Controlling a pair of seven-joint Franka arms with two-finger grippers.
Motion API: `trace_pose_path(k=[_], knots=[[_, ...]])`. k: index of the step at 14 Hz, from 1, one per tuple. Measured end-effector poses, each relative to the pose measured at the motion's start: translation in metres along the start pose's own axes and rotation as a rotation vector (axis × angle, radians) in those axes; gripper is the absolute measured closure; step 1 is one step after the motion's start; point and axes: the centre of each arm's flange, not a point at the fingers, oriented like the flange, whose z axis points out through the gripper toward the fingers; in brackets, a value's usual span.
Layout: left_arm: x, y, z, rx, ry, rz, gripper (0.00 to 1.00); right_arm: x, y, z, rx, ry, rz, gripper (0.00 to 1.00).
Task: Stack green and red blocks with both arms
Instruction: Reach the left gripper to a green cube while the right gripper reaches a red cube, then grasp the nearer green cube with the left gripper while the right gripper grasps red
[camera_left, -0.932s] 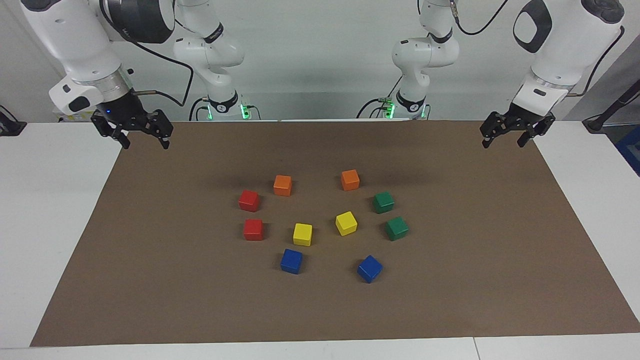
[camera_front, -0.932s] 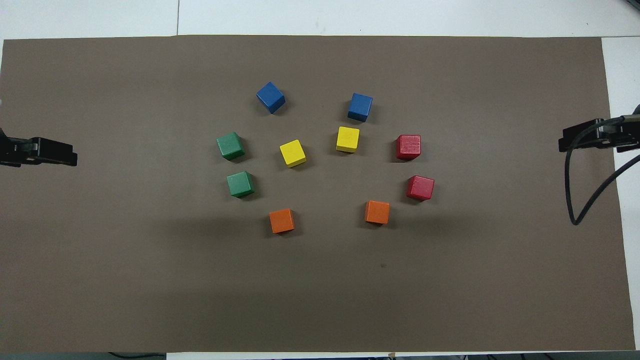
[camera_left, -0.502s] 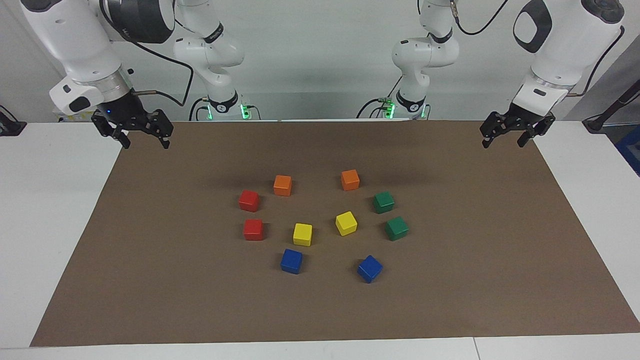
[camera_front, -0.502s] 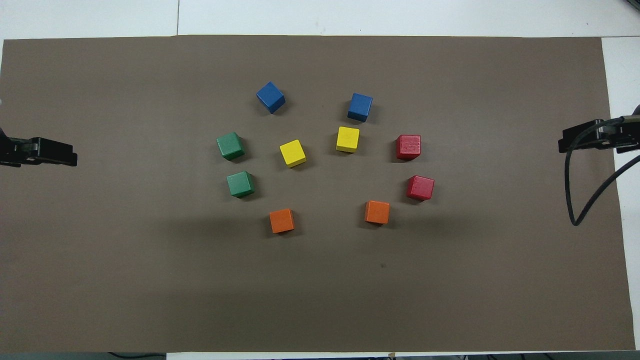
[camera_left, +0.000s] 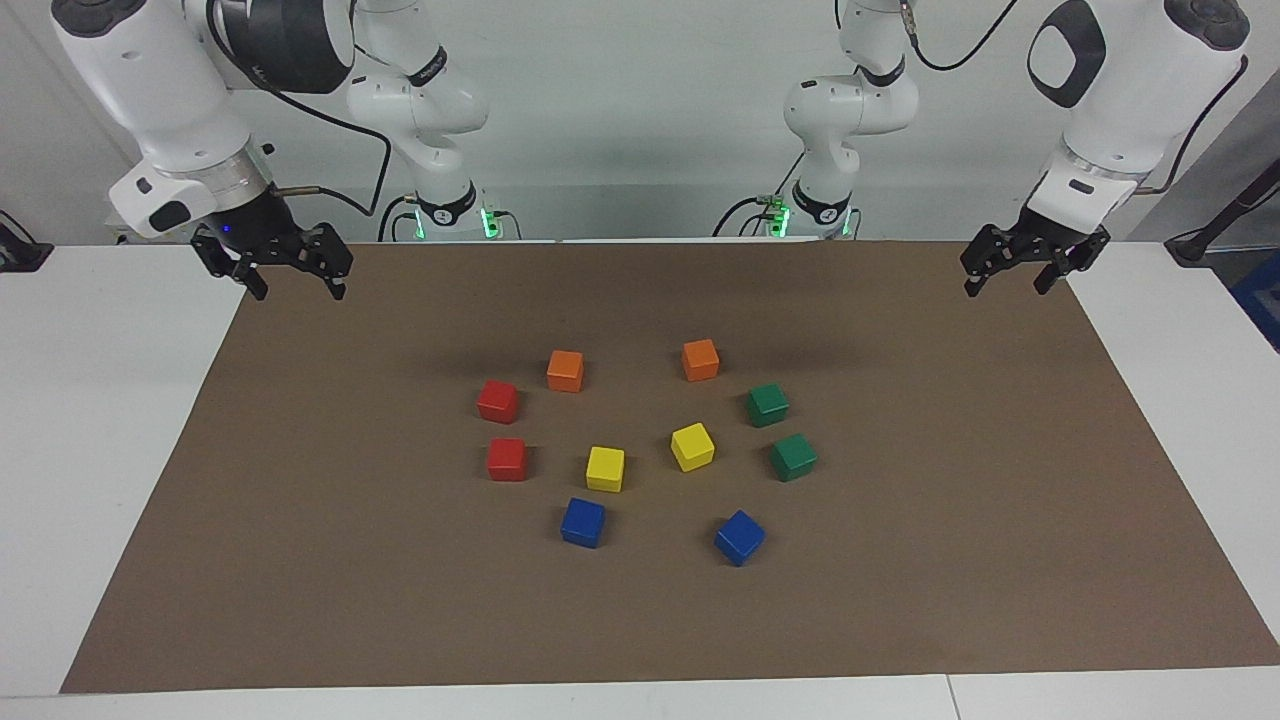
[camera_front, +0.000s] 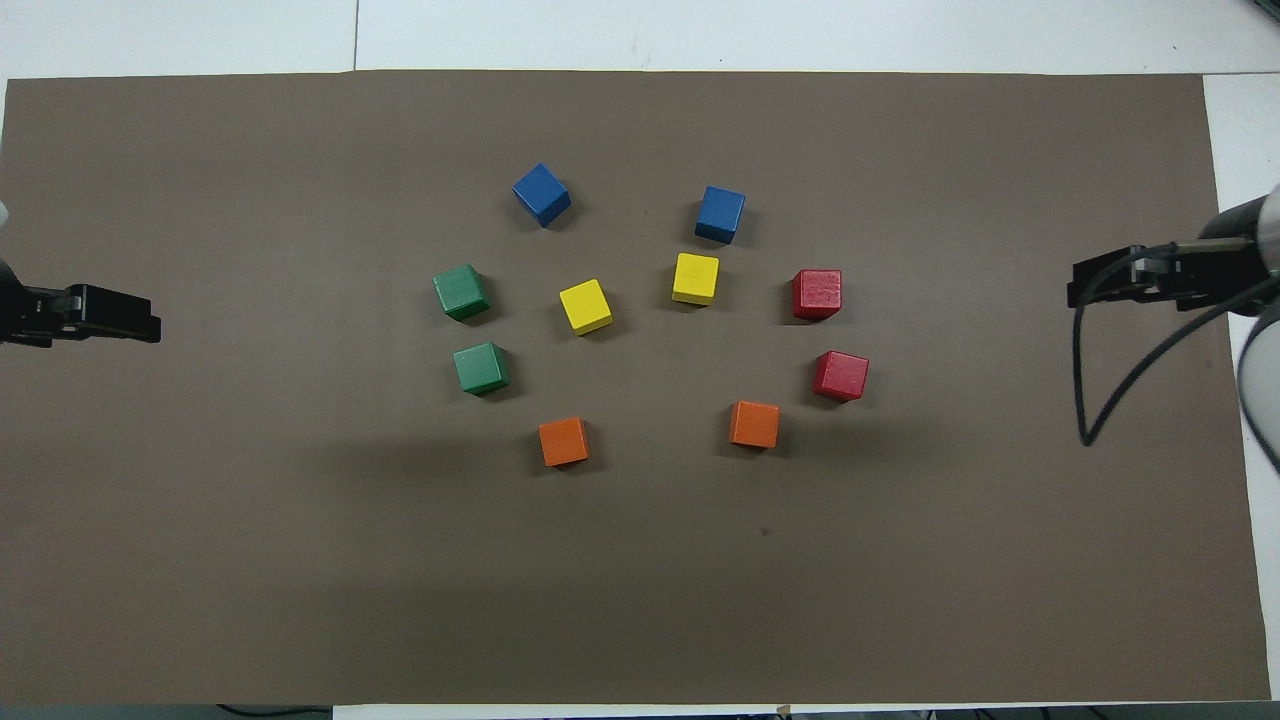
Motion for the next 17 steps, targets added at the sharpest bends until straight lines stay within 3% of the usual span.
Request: trace_pose_path(k=[3, 10, 17], knots=[[-0.001, 0.038, 0.014, -0.01, 0.03, -0.077, 0.0, -0.007, -0.05, 0.034, 0.003, 0.006, 0.005, 0.0], [-0.002, 0.161, 0.081, -0.026, 0.05, -0.184, 0.0, -0.01, -0.082, 0.102, 0.005, 0.013, -0.001, 0.0], [0.019, 0.209, 0.176, -0.028, 0.031, -0.266, 0.0, -0.01, -0.114, 0.149, 0.01, 0.027, 0.014, 0.0]])
